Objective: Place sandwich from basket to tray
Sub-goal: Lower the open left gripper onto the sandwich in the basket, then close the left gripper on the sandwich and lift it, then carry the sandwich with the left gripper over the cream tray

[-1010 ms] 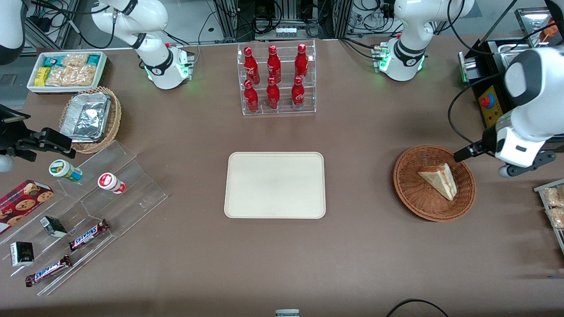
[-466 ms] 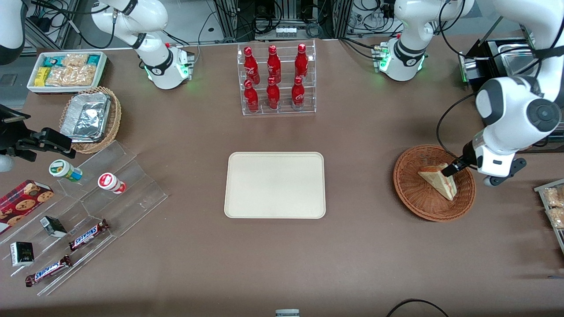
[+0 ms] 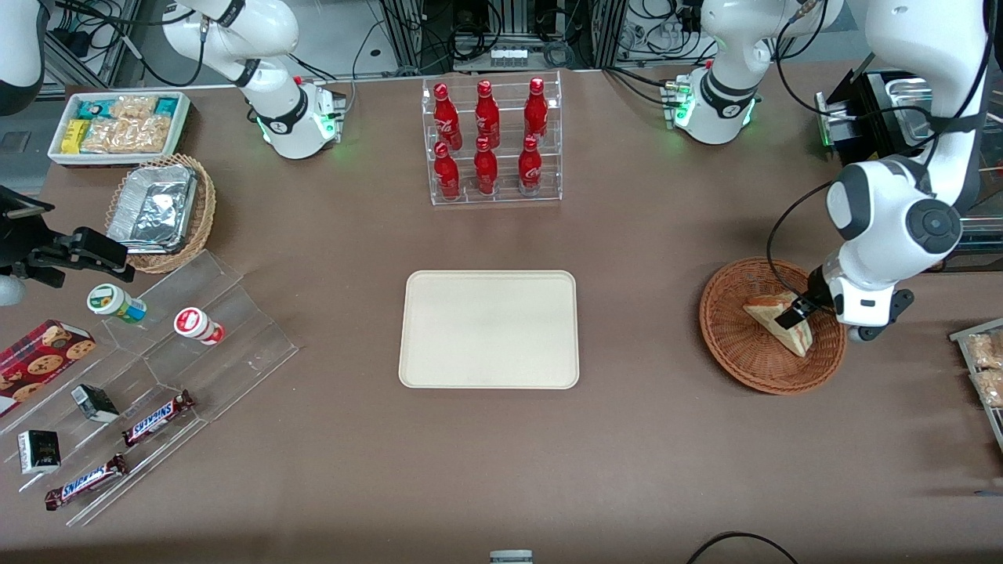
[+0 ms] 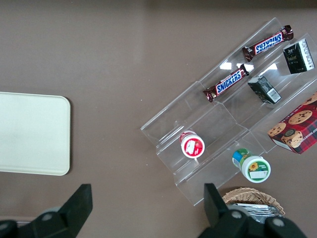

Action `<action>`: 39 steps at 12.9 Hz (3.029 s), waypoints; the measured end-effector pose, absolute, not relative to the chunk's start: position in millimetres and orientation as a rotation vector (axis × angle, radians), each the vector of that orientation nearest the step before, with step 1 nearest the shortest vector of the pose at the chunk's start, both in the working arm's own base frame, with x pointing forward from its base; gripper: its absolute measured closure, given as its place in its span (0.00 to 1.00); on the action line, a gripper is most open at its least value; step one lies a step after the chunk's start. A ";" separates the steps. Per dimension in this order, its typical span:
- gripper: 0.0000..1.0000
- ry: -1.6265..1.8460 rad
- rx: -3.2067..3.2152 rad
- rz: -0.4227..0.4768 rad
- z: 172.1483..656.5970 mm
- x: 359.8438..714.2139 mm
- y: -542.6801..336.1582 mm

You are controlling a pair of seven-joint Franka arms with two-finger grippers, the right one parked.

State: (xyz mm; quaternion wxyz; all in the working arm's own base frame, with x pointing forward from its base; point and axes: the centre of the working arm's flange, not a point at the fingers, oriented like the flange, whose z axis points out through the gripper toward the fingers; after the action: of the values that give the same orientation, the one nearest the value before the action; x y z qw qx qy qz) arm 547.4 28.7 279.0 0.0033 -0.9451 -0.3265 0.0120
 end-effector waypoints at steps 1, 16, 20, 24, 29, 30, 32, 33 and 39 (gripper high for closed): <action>0.00 -1.030 -2.957 0.051 269.0 547.2 28.9; 0.63 -1.000 -2.943 0.164 337.5 572.8 7.5; 0.61 -0.760 -3.012 0.154 378.6 582.4 -87.3; 0.63 -0.467 -3.045 0.195 349.4 566.0 -215.3; 0.59 -0.201 -3.084 0.235 311.1 554.2 -326.6; 0.59 -0.154 -3.085 0.240 300.8 549.3 -348.3; 0.60 -0.091 -3.110 0.196 279.7 544.1 -378.2; 0.60 -0.069 -3.132 0.163 268.1 543.4 -388.1; 0.59 0.082 -3.174 0.100 237.6 530.4 -441.0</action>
State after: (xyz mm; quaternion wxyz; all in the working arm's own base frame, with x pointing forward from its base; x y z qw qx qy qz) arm 530.4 -441.0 237.6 -0.0173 -0.9990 0.0259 0.0316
